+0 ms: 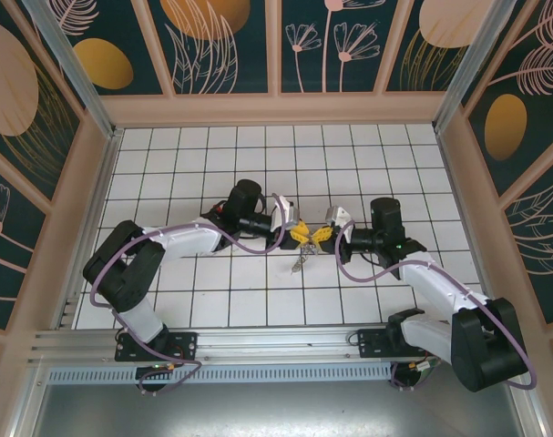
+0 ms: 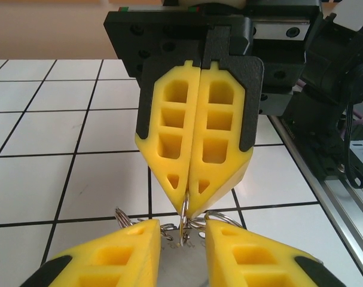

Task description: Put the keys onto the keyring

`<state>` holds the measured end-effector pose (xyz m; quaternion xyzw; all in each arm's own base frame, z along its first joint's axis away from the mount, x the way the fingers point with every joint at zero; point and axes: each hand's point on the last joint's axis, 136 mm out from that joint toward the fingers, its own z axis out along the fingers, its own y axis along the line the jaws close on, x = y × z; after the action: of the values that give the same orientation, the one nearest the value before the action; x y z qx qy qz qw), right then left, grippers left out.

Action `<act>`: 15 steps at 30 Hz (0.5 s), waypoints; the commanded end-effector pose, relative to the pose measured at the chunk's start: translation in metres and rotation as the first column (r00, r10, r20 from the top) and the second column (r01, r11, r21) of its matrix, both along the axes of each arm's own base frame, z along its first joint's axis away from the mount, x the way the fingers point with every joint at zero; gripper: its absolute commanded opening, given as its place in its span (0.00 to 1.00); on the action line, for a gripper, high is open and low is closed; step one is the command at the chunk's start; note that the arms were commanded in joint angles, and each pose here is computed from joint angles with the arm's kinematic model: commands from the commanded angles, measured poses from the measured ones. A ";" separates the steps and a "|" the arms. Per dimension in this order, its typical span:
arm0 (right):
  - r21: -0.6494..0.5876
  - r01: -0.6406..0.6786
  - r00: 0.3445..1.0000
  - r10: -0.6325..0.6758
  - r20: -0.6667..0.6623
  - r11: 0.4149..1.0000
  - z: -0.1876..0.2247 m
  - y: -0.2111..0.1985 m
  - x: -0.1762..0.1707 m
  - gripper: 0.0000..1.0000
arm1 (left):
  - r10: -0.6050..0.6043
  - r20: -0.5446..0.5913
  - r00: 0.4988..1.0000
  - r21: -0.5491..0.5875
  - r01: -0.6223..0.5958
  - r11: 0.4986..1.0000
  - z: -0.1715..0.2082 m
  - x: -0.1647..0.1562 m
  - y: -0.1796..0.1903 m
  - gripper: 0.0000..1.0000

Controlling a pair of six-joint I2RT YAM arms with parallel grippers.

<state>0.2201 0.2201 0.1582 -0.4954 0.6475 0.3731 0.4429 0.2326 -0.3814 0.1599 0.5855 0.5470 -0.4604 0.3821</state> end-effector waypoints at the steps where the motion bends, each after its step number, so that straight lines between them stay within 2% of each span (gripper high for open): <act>1: 0.050 -0.046 0.998 0.043 0.056 0.998 0.013 0.003 -0.004 0.00 | -0.038 0.011 0.999 -0.013 0.038 0.999 0.005 -0.004 -0.004 0.27; 4: 0.049 -0.044 0.998 0.042 0.053 0.998 0.012 0.002 -0.004 0.00 | -0.047 0.020 0.999 -0.028 0.047 0.998 0.012 -0.004 -0.007 0.25; 15: 0.067 -0.052 0.996 0.047 0.076 0.996 0.014 0.003 -0.004 0.00 | -0.051 -0.033 0.998 0.018 0.052 0.998 -0.011 -0.003 -0.007 0.25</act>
<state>0.2203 0.2196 0.1578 -0.4954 0.6404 0.3740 0.4524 0.2345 -0.3869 0.1547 0.5877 0.5462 -0.4676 0.3710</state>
